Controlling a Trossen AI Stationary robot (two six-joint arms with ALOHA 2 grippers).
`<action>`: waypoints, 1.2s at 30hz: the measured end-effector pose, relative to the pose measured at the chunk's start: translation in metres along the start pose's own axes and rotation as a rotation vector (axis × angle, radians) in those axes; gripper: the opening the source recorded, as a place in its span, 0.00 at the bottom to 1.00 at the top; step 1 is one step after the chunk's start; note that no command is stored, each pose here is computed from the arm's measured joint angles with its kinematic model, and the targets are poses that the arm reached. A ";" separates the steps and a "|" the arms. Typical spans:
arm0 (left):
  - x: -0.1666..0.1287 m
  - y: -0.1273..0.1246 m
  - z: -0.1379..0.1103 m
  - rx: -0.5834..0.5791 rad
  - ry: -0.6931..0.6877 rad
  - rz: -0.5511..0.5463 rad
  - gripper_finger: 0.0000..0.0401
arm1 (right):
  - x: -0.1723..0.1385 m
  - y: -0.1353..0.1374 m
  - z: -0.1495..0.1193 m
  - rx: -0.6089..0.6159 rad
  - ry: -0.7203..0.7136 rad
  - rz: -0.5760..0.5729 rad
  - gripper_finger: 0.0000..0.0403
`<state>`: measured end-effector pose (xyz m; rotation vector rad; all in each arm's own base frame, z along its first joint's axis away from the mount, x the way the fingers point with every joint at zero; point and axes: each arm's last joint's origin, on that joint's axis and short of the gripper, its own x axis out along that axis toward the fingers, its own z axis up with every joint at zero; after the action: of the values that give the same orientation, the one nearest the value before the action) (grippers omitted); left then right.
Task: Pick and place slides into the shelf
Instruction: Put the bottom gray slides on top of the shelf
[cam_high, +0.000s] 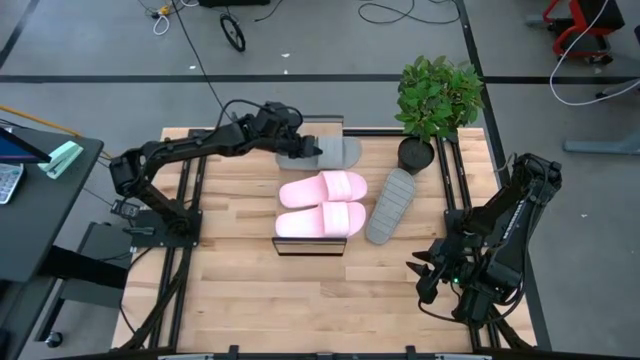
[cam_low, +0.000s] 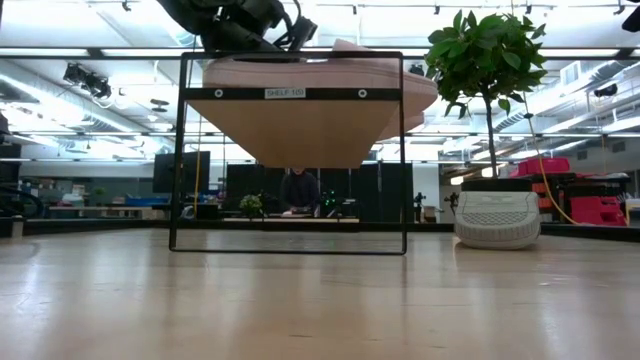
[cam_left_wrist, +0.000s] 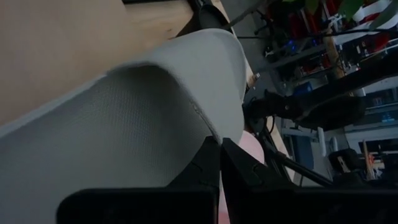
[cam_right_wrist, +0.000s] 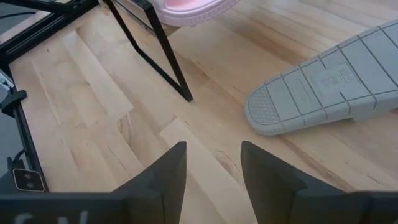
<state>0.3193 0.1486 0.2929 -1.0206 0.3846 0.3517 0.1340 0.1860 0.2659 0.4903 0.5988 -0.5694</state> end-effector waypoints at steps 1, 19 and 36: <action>0.000 -0.001 -0.001 0.002 0.003 -0.002 0.01 | 0.000 0.000 0.000 0.000 0.000 0.000 0.39; 0.003 -0.007 -0.013 0.009 0.039 0.017 0.01 | 0.000 0.001 0.000 0.007 0.001 0.007 0.39; 0.003 -0.004 -0.014 0.036 0.053 0.047 0.02 | 0.000 0.001 0.000 0.010 0.002 0.010 0.39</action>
<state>0.3219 0.1347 0.2878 -0.9882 0.4614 0.3589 0.1347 0.1872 0.2660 0.5029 0.5956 -0.5629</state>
